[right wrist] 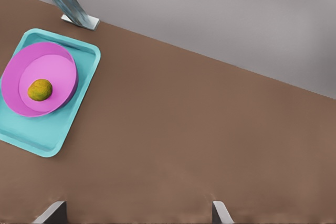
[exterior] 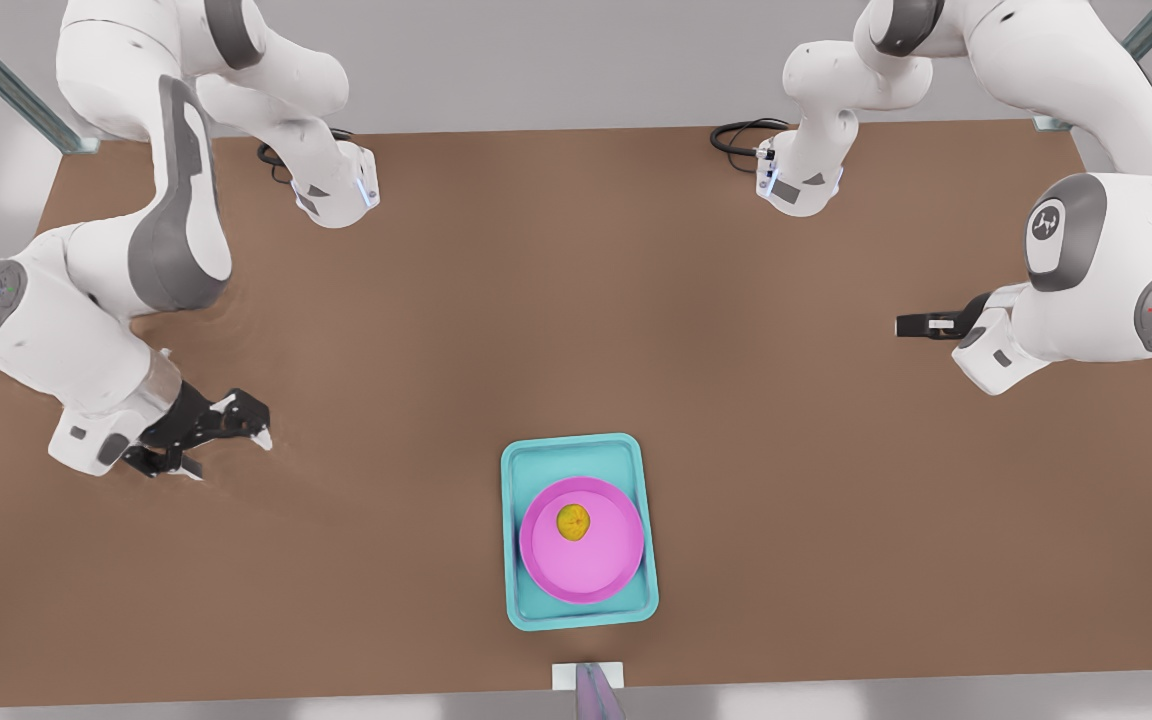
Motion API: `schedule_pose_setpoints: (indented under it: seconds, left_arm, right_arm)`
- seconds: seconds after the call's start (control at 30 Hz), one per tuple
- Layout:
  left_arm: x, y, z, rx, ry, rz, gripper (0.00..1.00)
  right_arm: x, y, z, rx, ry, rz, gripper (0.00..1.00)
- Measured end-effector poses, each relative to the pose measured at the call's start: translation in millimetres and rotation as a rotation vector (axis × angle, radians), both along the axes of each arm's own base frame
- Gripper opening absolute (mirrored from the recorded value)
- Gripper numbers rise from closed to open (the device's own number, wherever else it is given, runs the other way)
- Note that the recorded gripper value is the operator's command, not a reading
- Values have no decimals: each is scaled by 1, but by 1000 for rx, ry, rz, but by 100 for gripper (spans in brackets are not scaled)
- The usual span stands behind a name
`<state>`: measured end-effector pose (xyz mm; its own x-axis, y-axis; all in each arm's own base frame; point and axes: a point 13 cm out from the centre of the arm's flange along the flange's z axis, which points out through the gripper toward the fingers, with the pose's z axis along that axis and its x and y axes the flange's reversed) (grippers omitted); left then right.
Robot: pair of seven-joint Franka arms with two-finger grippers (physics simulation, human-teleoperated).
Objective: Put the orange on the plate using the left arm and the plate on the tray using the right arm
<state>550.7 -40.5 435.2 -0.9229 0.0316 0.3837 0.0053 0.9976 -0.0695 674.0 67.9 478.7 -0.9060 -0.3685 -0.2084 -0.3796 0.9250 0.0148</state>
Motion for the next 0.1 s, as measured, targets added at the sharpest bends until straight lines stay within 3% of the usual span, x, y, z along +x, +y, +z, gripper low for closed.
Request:
schedule_pose_setpoints:
  seconds: [0.1]
  left_arm:
    - [0,0,0,0,1,0,100]
  right_arm:
    - [-63,-74,49,-176,88,-47,100]
